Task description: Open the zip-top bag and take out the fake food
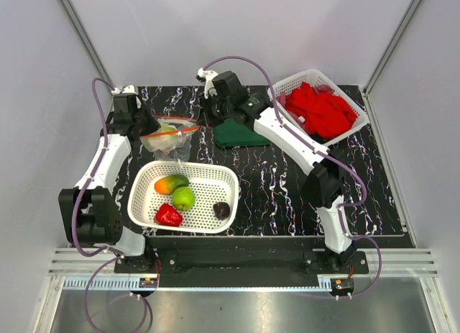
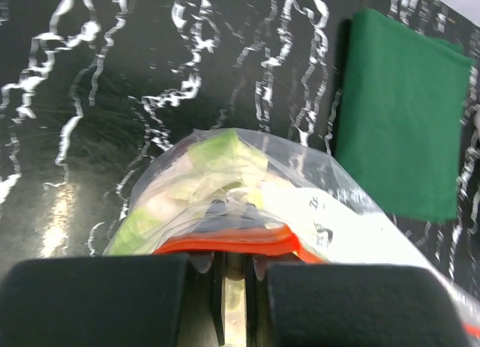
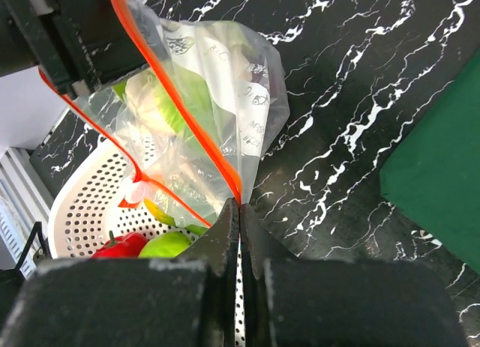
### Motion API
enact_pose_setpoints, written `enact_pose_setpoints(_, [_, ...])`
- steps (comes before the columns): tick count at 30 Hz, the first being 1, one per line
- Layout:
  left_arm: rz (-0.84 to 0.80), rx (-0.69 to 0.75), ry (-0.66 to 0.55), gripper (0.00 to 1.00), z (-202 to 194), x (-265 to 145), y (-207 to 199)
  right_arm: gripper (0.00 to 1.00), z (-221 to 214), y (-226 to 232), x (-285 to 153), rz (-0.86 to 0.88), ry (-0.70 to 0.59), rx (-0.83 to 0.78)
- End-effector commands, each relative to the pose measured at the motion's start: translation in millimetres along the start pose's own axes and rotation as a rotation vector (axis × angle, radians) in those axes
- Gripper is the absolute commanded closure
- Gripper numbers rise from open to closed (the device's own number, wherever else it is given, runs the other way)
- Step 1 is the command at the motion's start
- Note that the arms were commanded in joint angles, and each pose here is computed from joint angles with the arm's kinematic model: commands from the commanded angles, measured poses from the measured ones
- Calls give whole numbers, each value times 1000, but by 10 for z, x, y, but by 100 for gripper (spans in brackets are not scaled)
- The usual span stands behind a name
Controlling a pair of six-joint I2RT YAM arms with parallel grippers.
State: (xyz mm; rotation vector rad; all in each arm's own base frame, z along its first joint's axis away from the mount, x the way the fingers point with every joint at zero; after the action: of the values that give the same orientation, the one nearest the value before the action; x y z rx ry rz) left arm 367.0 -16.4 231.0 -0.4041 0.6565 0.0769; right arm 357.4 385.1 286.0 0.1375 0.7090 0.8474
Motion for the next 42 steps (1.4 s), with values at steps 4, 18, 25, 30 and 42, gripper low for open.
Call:
enact_pose_setpoints(4, [-174, 63, -156, 100, 269, -301, -268, 100, 277, -23, -138, 27, -48, -12])
enact_pose_setpoints(18, [-188, 322, -351, 100, 216, -754, -835, 100, 660, 296, 224, 248, -160, 141])
enact_pose_setpoints(25, [94, 536, -464, 100, 409, -756, -736, 100, 441, 181, 273, 208, -88, 88])
enact_pose_setpoints(30, [179, 519, -529, 100, 633, -1007, -741, 100, 353, 62, 243, 165, -67, 28])
enact_pose_setpoints(42, [292, 224, -592, 100, 462, -1752, -364, 100, 405, -46, 336, 177, -82, 28])
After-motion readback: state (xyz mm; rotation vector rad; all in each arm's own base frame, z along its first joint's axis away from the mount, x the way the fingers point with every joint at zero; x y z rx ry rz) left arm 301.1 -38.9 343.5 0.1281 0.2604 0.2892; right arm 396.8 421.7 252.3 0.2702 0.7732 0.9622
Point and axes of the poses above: each gripper's point midway between its finger pads, its own x axis out along the fingers, its own y axis along the line the jaws close on, z = x × y, the point moved 7 cm from there along -x, back along the fingers, and after that the axes turned 3 degrees about x, right-handed, at the moved point
